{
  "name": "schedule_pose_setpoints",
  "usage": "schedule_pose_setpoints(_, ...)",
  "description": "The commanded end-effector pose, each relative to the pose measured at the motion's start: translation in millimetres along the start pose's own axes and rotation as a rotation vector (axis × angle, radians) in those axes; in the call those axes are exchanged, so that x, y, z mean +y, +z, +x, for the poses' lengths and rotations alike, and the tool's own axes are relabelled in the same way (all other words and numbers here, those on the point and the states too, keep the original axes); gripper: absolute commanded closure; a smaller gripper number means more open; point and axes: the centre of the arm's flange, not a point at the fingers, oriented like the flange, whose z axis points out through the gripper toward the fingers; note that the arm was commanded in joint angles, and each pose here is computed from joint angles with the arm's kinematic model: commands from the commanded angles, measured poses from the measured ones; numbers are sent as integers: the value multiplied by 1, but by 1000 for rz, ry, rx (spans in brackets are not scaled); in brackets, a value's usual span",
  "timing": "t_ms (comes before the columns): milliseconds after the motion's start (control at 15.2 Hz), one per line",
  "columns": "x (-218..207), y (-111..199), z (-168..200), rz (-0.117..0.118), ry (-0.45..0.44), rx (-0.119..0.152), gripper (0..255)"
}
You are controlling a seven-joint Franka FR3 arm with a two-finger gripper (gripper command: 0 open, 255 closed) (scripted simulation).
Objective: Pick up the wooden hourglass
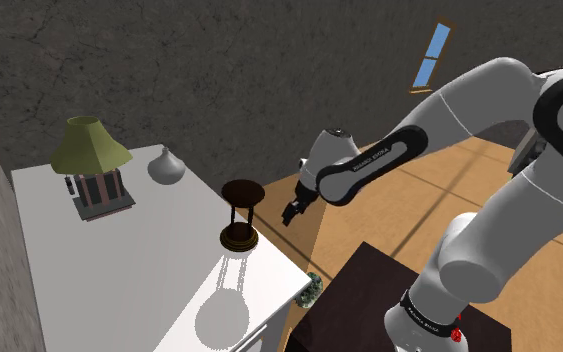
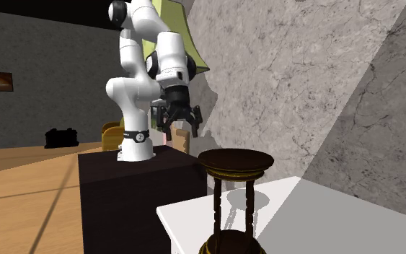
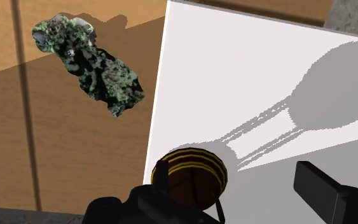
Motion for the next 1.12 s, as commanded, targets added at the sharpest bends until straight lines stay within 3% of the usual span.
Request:
schedule_pose_setpoints(0,0,22,8,-3,4,28,0)
schedule_pose_setpoints(1056,-3,195,95,-27,36,214,0)
